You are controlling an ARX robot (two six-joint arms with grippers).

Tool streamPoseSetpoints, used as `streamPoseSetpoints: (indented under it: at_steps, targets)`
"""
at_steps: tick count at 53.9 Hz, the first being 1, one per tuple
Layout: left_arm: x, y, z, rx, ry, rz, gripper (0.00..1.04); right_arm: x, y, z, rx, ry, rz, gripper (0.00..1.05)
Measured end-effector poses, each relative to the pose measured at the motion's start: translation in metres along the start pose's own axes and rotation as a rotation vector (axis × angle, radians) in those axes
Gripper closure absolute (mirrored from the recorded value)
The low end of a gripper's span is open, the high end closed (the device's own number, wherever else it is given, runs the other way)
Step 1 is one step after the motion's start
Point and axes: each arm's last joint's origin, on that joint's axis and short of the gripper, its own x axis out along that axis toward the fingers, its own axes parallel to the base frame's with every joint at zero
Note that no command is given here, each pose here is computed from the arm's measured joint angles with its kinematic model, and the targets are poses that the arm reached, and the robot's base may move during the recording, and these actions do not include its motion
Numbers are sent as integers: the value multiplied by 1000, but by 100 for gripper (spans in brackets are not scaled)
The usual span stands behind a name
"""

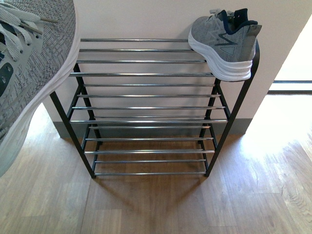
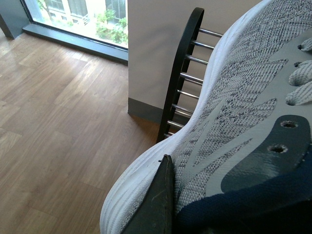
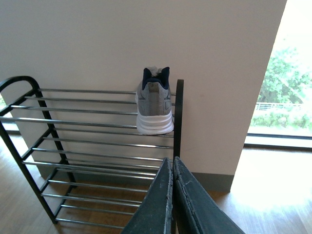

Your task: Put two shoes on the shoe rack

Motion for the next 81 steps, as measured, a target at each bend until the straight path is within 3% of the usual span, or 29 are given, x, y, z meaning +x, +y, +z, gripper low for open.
streamPoseSetpoints:
  at_steps: [34, 53, 67, 74, 81]
  targets:
    - [0, 0, 0, 0, 0, 0, 103, -14, 0, -3, 0, 5, 0, 103]
    - [0, 0, 0, 0, 0, -1, 103, -14, 0, -3, -2, 5, 0, 49]
    - [27, -35, 15, 110, 67, -216, 103, -14, 0, -3, -2, 5, 0, 8]
    - [52, -64, 29, 94, 116, -251, 103, -14, 0, -3, -2, 5, 0, 9]
    - [86, -95, 45, -6, 178, -212, 103, -14, 0, -3, -2, 5, 0, 9]
